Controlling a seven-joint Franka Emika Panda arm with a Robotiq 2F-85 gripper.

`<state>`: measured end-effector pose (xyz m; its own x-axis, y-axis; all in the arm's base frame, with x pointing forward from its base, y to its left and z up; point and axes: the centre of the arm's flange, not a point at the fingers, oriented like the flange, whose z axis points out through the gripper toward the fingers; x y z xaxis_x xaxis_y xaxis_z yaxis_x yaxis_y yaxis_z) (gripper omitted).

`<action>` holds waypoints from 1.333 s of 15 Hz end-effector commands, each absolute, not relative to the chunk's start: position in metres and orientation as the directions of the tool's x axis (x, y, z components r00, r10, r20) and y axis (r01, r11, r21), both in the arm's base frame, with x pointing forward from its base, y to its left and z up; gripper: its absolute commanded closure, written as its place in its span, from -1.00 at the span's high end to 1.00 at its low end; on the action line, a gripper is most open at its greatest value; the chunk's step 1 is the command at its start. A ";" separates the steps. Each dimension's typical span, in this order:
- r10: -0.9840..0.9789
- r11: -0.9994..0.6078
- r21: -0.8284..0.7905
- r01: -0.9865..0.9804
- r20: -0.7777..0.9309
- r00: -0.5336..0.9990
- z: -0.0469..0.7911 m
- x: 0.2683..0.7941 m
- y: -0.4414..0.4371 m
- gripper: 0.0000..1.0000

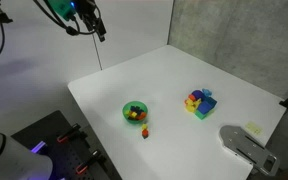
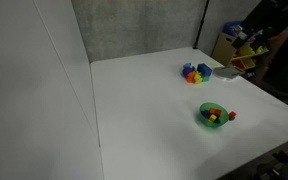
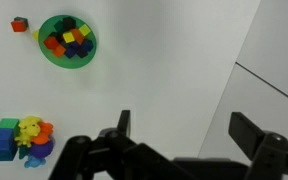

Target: Remove one yellow block from the green bowl and put it on the table

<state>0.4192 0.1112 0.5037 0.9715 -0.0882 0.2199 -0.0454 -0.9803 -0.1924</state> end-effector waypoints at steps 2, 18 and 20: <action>-0.088 -0.980 -0.192 -0.045 0.220 0.971 0.504 0.419 0.111 1.00; -0.164 -0.986 0.009 -0.164 0.020 0.986 0.468 0.462 0.061 1.00; -0.168 -0.986 0.005 -0.168 -0.005 0.986 0.452 0.466 0.046 1.00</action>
